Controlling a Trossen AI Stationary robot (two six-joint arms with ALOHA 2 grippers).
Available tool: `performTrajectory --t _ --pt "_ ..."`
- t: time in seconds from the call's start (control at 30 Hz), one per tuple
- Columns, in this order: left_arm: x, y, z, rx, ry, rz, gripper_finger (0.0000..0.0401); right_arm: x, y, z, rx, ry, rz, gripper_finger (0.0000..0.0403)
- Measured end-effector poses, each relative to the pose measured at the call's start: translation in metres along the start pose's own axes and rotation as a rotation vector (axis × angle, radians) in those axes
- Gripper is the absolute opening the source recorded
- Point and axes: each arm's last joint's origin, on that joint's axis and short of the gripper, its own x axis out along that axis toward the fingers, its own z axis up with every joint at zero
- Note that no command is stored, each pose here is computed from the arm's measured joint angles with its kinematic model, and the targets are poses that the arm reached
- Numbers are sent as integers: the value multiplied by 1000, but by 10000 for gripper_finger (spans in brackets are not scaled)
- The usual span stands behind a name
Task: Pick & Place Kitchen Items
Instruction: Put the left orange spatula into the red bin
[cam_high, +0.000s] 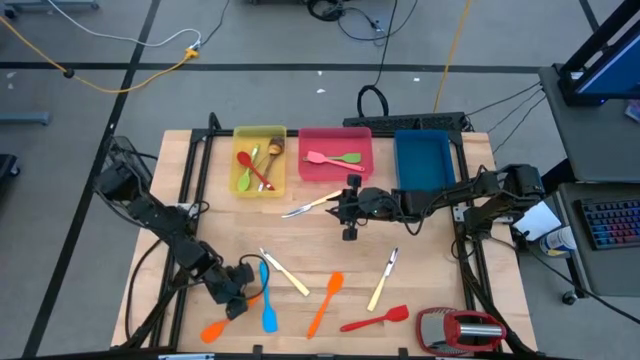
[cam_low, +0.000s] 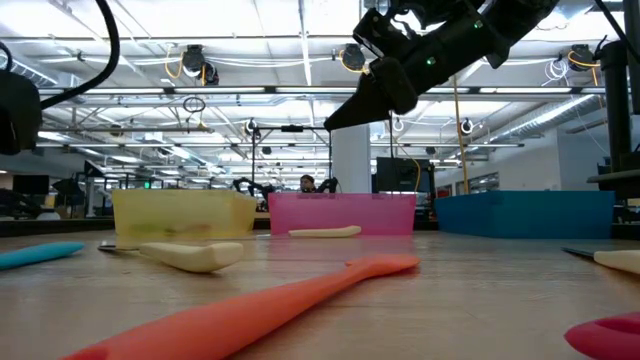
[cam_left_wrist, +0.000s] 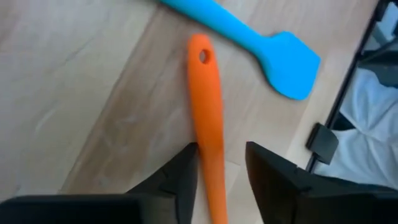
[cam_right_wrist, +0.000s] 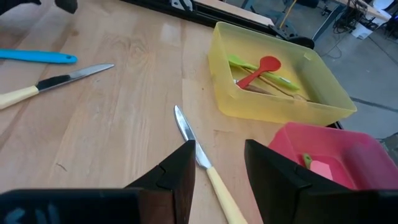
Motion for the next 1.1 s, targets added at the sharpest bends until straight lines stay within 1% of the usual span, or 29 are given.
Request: performTrajectory --t 0.1,0.2,0.27,0.37,0.5,0.63,0.73,0.83,0.97,1.03,1.1 --pt "0 -2 2 97 -51 -12 170 0 0 0 12 0 0 130" --pt "1 -1 2 175 -121 12 179 0 0 0 13 0 0 130" --pt "4 0 3 225 -166 44 175 0 0 0 12 0 0 130" --pt "12 3 2 287 -214 89 158 0 0 0 12 0 0 130" --pt "21 3 -2 373 -263 94 133 0 1 -3 11 6 0 130" --pt "25 1 -3 386 -304 96 120 -1 4 -11 3 31 9 130" --pt "25 1 -3 389 -301 96 111 -2 8 -16 1 17 20 130" --pt "25 1 -3 413 -301 94 90 -4 13 -19 10 -51 66 130" --pt "25 0 -1 425 -300 73 43 -8 20 -17 23 -183 146 130" --pt "25 -1 0 417 -301 58 21 -10 21 -17 24 -223 150 130" --pt "25 -2 2 412 -309 45 11 -11 22 -18 27 -242 148 130"
